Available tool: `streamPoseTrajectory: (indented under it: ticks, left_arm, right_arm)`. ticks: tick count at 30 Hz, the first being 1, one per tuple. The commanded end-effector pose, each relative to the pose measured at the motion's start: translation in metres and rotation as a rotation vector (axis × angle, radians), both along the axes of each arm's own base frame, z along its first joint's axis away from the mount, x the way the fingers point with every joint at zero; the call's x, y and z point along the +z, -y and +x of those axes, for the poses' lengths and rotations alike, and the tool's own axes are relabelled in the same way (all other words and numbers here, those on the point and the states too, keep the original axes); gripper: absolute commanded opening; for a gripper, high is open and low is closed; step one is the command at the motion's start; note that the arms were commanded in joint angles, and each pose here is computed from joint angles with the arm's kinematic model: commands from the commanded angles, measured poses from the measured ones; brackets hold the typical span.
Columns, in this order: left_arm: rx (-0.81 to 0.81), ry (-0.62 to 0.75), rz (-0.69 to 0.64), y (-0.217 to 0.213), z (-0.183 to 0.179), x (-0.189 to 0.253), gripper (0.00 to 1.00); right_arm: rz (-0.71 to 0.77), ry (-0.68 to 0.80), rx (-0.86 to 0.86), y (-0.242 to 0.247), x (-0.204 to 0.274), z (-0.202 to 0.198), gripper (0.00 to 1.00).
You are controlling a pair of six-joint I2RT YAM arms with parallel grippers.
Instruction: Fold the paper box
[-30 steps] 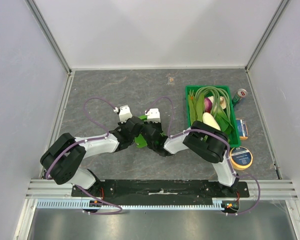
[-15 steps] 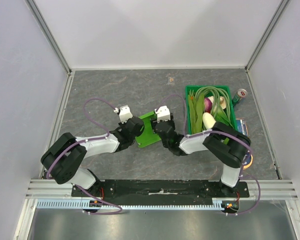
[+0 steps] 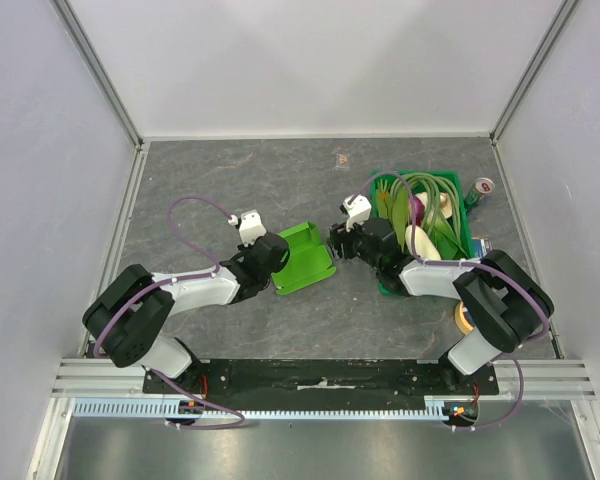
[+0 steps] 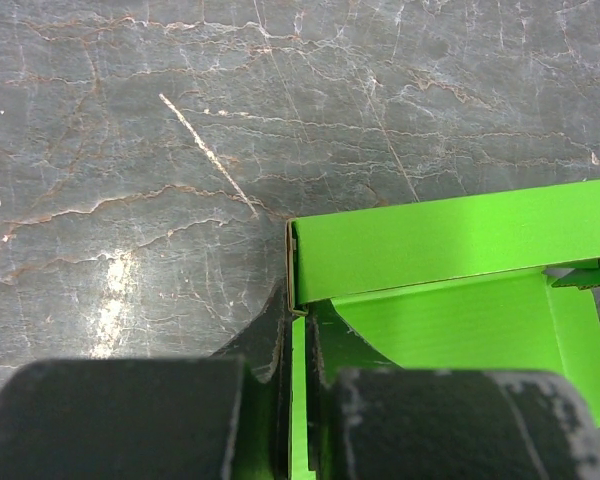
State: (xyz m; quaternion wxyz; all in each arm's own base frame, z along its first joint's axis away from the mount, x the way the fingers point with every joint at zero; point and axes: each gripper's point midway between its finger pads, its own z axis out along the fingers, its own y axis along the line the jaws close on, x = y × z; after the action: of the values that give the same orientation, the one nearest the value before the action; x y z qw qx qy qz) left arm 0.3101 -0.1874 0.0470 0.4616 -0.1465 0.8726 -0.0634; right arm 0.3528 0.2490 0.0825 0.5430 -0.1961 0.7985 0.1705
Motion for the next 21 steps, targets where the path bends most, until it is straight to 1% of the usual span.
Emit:
streamPoseTrajectory:
  ticks: [1, 2, 4, 6, 10, 13, 15, 19, 21]
  left_arm:
    - [-0.059, -0.147, 0.079, -0.008, -0.027, -0.035, 0.02]
    - [-0.060, -0.147, 0.080, -0.007, -0.027, -0.035, 0.02]
    - [-0.064, -0.145, 0.080, -0.007, -0.026, -0.034, 0.02]
    - [-0.066, -0.146, 0.084, -0.007, -0.027, -0.035, 0.02]
    - [-0.071, -0.147, 0.092, -0.008, -0.027, -0.034, 0.02]
    - [-0.075, -0.145, 0.097, -0.008, -0.027, -0.034, 0.02]
    - [-0.074, -0.141, 0.103, -0.009, -0.027, -0.032, 0.02]
    - [-0.073, -0.132, 0.107, -0.010, -0.026, -0.029, 0.02]
    - [-0.076, -0.133, 0.109, -0.010, -0.026, -0.029, 0.02]
  right_arm:
    - [0.050, 0.053, 0.276, -0.034, 0.019, -0.011, 0.63]
    - [0.041, 0.047, 0.314, -0.038, 0.016, -0.014, 0.59]
    - [0.029, 0.055, 0.384, -0.046, 0.011, -0.018, 0.56]
    - [0.042, 0.095, 0.382, -0.047, 0.015, -0.012, 0.54]
    - [0.019, 0.111, 0.371, -0.054, 0.014, 0.008, 0.48]
    - [0.034, 0.129, 0.386, -0.060, 0.019, 0.019, 0.45]
    - [0.035, 0.118, 0.425, -0.064, 0.016, 0.017, 0.43]
    - [0.041, 0.109, 0.450, -0.067, 0.013, 0.018, 0.35]
    - [0.046, 0.109, 0.457, -0.069, 0.013, 0.019, 0.33]
